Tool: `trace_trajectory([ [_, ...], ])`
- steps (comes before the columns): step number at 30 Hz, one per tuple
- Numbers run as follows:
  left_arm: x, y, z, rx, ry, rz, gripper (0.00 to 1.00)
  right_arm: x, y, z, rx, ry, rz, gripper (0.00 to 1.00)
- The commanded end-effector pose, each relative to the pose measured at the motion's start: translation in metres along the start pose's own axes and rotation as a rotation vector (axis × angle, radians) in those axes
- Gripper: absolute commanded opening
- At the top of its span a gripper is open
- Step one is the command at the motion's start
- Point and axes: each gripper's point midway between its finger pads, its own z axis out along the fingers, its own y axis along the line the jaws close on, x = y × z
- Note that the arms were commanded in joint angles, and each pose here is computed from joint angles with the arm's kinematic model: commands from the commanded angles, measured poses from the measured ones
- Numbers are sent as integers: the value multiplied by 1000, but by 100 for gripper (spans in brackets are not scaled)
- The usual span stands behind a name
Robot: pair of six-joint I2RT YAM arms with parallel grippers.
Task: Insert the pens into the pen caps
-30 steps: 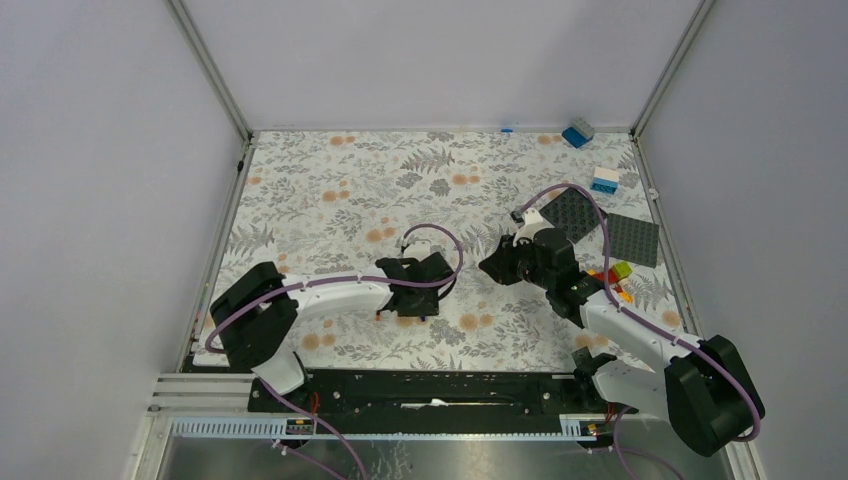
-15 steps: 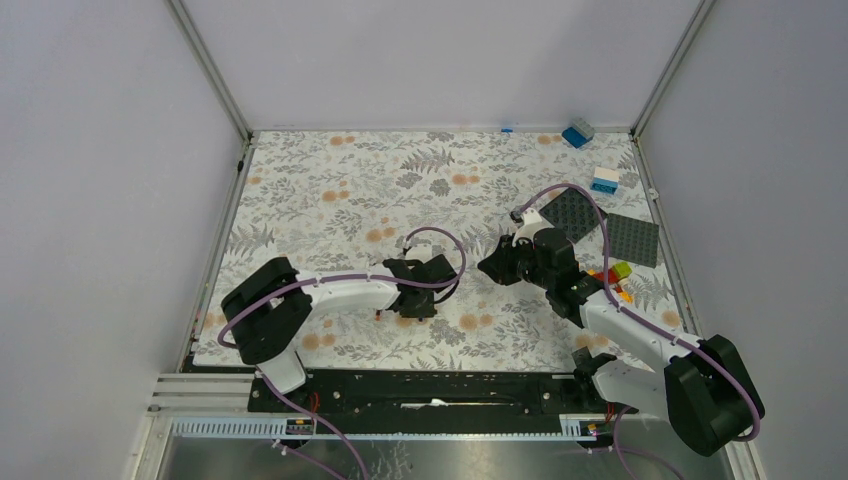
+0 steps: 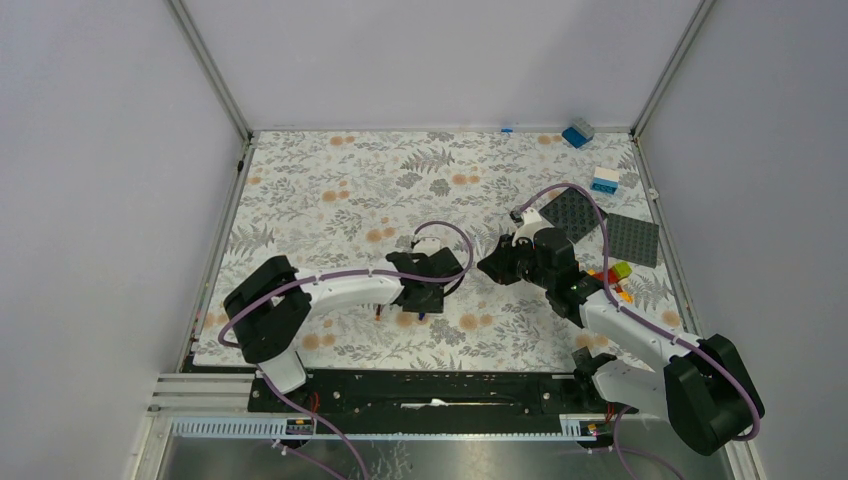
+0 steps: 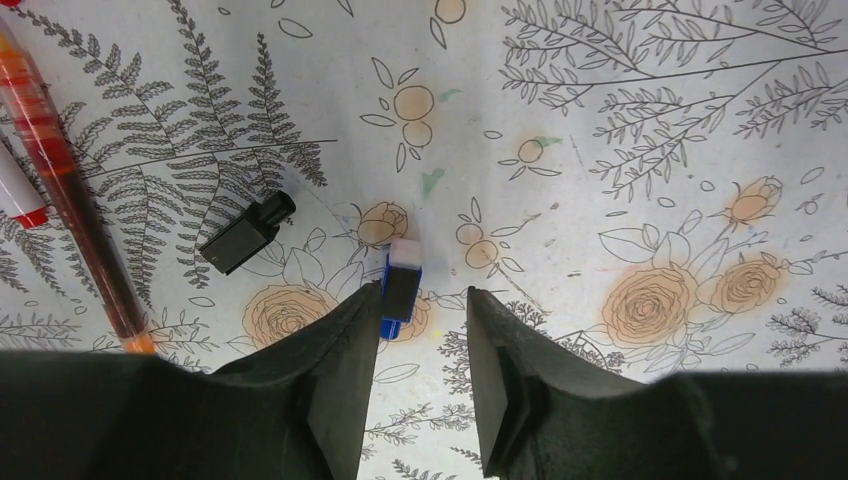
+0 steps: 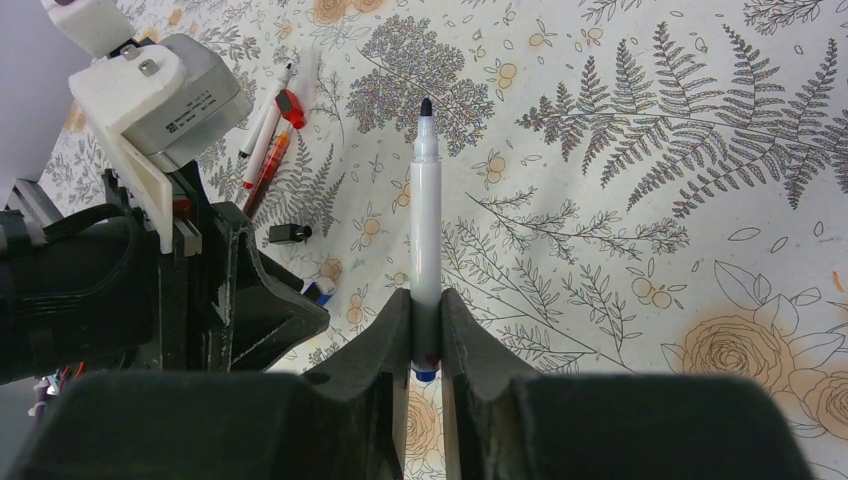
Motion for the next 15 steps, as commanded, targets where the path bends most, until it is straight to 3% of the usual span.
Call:
trace_trajectory([
  [1, -9, -4, -10, 5, 5, 33, 43, -22, 12, 0, -41, -59, -31, 0],
  [15, -9, -2, -6, 8, 63, 87, 45, -21, 13, 0, -50, -55, -27, 0],
])
